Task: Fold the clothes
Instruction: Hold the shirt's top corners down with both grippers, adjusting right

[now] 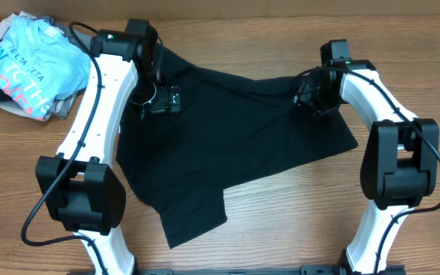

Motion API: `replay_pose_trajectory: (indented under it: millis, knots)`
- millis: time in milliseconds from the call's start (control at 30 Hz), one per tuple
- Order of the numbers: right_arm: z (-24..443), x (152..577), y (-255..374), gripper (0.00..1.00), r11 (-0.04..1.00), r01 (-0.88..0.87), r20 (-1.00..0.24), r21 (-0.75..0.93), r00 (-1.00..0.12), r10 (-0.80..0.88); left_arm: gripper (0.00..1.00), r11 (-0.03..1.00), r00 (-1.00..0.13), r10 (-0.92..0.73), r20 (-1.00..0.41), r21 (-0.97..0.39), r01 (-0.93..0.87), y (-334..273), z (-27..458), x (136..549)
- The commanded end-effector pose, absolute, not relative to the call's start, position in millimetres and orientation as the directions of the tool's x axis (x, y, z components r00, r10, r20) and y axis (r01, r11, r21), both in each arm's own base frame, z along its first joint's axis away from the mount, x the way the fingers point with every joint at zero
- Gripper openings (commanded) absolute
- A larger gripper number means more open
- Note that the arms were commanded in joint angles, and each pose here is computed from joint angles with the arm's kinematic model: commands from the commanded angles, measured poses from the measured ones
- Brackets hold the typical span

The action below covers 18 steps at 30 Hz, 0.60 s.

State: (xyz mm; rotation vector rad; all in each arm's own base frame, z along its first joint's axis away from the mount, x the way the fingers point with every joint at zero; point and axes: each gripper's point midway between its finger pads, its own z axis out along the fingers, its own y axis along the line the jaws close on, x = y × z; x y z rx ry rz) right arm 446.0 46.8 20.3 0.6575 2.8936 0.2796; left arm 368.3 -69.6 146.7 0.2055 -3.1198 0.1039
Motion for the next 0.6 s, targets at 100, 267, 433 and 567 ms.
replay_pose_trajectory:
  millis: [100, 267, 433, 567]
  knots:
    - [6.5, 444.0, 45.1, 0.54, 0.883, 0.422, -0.093, 0.203, -0.890, 0.447, 1.00, 0.991, -0.993, -0.114, 0.011, -0.071, -0.114, -70.9, 148.1, 367.6]
    - [6.4, 444.8, 43.9, 0.32, 0.884, 0.423, -0.099, 0.198, -0.889, 0.447, 1.00, 0.991, -0.993, -0.114, 0.010, -0.071, -0.114, -70.9, 148.1, 368.1]
    - [6.9, 447.1, 42.4, 0.04, 0.870, 0.452, -0.105, 0.198, -0.873, 0.477, 1.00, 0.991, -0.993, -0.114, 0.008, -0.072, -0.114, -71.0, 148.1, 368.4]
    - [18.5, 458.5, 41.2, 0.04, 0.860, 0.464, -0.135, 0.210, -0.858, 0.496, 1.00, 0.991, -0.993, -0.114, 0.003, -0.073, -0.114, -71.2, 148.1, 369.8]
